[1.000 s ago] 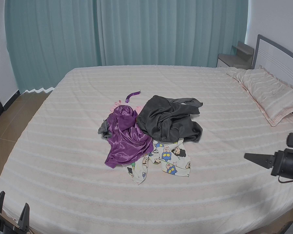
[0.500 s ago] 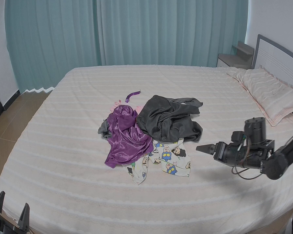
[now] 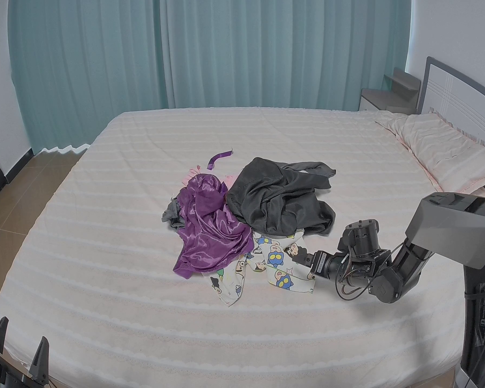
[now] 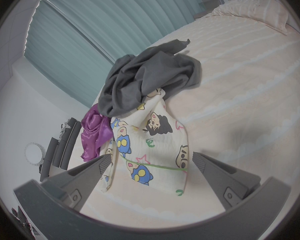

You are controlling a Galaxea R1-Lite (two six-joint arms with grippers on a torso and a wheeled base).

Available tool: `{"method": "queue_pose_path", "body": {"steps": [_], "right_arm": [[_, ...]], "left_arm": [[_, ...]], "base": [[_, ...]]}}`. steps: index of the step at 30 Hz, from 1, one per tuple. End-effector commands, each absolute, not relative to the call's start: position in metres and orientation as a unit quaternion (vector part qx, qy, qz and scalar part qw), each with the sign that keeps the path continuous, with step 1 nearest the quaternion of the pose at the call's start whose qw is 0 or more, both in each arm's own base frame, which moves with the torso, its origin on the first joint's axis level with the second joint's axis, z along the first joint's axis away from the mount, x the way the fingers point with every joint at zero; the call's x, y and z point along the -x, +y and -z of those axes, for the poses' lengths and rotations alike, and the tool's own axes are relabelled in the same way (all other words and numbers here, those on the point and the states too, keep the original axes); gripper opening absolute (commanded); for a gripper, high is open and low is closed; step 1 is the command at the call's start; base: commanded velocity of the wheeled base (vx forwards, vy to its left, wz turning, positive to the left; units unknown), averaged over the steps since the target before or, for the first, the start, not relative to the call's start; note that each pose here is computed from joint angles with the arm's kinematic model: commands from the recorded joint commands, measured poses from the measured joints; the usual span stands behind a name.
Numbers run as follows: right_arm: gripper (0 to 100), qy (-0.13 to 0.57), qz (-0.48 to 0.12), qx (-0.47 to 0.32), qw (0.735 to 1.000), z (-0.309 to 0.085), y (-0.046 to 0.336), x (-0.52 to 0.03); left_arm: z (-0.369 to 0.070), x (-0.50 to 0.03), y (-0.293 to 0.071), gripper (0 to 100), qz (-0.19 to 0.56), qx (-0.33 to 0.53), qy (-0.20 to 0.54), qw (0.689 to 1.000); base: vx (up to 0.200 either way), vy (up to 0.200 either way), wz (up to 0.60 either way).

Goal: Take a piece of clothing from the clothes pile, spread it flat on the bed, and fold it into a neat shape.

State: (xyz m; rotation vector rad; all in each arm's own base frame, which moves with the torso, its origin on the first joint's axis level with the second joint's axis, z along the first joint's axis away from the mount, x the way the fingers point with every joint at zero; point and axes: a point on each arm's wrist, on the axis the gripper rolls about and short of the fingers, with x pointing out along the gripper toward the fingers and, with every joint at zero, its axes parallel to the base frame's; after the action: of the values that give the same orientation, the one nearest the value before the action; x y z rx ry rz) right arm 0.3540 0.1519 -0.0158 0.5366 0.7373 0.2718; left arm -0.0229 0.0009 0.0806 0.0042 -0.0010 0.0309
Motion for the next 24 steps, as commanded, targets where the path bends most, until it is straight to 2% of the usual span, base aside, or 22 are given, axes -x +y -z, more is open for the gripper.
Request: {"method": "queue_pose_path", "body": {"steps": [1, 6, 12, 17, 24], "right_arm": [[100, 0.371, -0.133, -0.245, 0.886, 0.036, 0.16, -0.356], [100, 0.373, -0.128, -0.204, 0.896, 0.057, 0.168, -0.356], [100, 0.369, -0.138, -0.199, 0.897, 0.055, 0.178, -0.356], [100, 0.356, -0.163, -0.191, 0.9, 0.056, 0.208, -0.357], [100, 0.351, -0.147, -0.185, 0.906, 0.057, 0.217, -0.369]], "left_arm": [[-0.075, 0.023, 0.001, 100, -0.015, -0.002, 0.0, 1.0], [-0.075, 0.023, 0.001, 100, -0.015, -0.002, 0.0, 1.0], [-0.075, 0.023, 0.001, 100, -0.015, -0.002, 0.0, 1.0], [-0.075, 0.023, 0.001, 100, -0.016, -0.002, 0.0, 1.0], [-0.075, 0.023, 0.001, 100, -0.015, -0.002, 0.0, 1.0]], "base": [[0.0, 0.0, 0.0], [0.0, 0.0, 0.0], [0.0, 0.0, 0.0], [0.0, 0.0, 0.0], [0.0, 0.0, 0.0]]}}
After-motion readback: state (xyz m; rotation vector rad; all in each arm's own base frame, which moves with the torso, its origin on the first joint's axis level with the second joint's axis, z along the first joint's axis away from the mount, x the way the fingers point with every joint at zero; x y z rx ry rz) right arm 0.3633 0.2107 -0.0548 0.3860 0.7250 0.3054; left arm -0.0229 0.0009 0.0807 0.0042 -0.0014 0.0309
